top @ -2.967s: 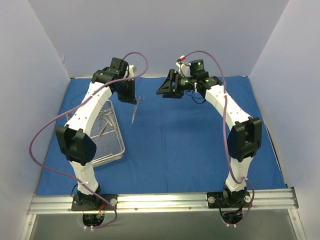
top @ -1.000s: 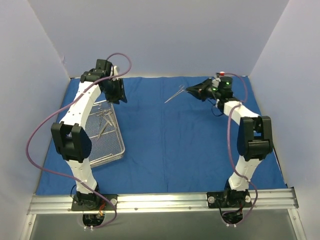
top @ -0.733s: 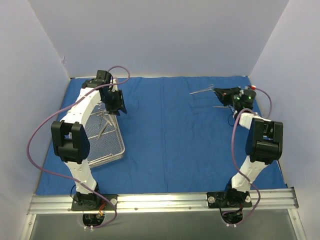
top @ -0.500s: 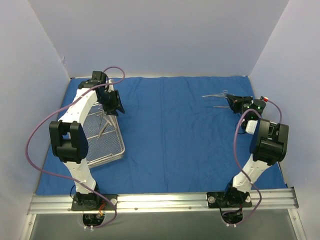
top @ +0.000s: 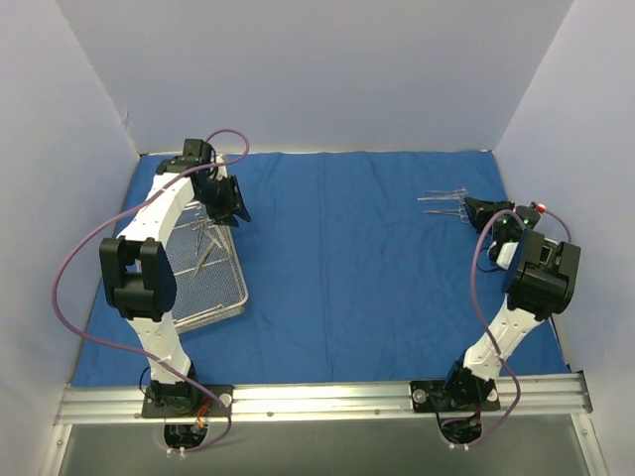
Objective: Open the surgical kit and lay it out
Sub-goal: Place the medical item in the surgical kit.
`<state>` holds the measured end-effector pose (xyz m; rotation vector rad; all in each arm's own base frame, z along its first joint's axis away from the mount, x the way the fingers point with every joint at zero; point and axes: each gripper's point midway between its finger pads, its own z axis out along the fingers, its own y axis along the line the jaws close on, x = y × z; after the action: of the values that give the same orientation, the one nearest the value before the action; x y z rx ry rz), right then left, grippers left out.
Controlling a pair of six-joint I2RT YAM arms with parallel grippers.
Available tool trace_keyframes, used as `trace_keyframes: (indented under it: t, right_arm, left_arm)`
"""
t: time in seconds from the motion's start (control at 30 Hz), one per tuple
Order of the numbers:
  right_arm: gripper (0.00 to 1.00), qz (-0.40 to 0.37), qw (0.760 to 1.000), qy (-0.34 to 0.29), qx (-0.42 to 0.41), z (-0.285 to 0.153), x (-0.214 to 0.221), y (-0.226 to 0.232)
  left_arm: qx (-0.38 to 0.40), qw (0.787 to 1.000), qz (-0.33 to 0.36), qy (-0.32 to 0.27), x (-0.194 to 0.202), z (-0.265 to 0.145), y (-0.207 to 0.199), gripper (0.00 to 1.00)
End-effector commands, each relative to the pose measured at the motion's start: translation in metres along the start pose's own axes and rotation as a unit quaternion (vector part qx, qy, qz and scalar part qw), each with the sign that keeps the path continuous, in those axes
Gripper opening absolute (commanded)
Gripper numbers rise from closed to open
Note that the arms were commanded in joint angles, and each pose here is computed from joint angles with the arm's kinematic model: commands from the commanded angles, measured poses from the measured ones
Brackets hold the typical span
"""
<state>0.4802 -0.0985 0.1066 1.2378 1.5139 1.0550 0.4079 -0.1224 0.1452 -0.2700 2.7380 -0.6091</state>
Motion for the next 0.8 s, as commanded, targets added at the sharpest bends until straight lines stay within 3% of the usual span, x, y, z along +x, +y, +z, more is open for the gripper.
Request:
trace_keyframes:
  t: [0.0, 0.77]
  right_arm:
    - [0.0, -0.037, 0.999, -0.001, -0.03, 0.007, -0.011, 0.018]
    - [0.0, -0.024, 0.999, 0.024, 0.028, 0.013, -0.021, -0.036]
  left_arm:
    - [0.019, 1.0, 0.004, -0.021, -0.017, -0.002, -0.009, 0.49]
    - [0.015, 1.0, 0.0, -0.016, -0.025, 0.009, -0.004, 0.49]
